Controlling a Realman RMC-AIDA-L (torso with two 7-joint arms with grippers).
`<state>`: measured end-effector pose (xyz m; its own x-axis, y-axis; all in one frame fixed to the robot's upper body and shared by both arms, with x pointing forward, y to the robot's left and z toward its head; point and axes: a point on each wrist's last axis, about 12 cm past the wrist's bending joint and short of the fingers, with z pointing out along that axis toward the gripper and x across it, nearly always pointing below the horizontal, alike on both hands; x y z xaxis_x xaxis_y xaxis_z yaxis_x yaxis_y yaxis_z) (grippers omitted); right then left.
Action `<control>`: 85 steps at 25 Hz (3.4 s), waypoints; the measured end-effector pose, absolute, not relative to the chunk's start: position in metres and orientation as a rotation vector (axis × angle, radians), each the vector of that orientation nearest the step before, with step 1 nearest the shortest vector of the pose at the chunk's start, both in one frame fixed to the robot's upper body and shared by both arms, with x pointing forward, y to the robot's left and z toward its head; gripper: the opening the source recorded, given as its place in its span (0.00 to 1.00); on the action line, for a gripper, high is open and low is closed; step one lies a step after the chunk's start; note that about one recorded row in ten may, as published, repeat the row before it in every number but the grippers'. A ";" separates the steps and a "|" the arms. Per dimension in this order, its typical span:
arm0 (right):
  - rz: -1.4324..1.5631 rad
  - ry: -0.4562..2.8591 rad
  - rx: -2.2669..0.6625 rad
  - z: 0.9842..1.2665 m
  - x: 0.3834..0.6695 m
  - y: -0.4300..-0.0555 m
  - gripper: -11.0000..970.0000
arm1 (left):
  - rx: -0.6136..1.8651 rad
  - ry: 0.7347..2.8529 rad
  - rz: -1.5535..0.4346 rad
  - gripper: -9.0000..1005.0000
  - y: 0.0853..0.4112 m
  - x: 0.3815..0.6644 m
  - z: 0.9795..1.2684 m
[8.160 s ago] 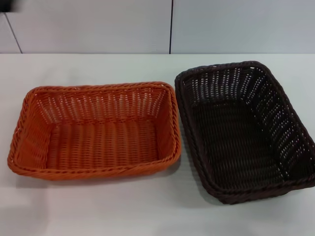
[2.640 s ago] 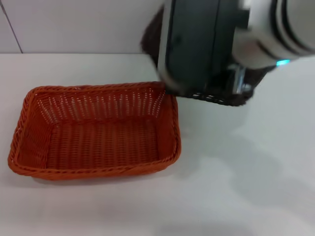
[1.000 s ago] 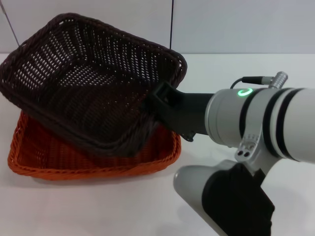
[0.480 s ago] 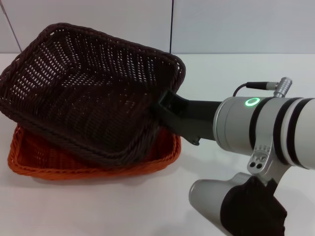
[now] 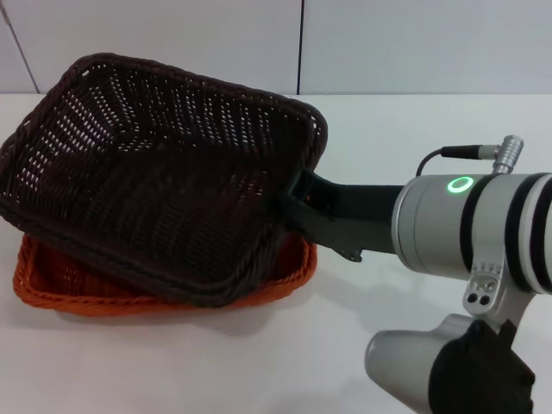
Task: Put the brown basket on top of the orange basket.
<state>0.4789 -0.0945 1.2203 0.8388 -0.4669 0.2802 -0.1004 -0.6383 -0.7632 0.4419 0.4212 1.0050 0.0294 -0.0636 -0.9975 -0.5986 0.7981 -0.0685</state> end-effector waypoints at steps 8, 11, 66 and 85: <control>-0.567 0.426 -2.243 1.217 0.480 -0.101 0.20 | -0.564 1.525 0.440 0.77 0.421 0.444 1.003; -0.561 0.408 -2.241 1.217 0.478 -0.104 0.20 | -0.568 1.533 0.436 0.77 0.421 0.446 1.003; -0.637 0.408 -2.176 1.221 0.501 -0.145 0.20 | -0.567 1.578 0.386 0.77 0.411 0.463 1.000; -0.745 0.470 -2.077 1.216 0.484 -0.158 0.59 | -0.550 1.593 0.379 0.77 0.411 0.472 1.002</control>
<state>0.4842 -0.1577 1.2156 0.7513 -0.5687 0.3349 -0.0576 -0.5620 -0.8251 0.4716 0.4109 1.0023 -0.0391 -0.1232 -0.9916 -0.5562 0.8271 -0.0809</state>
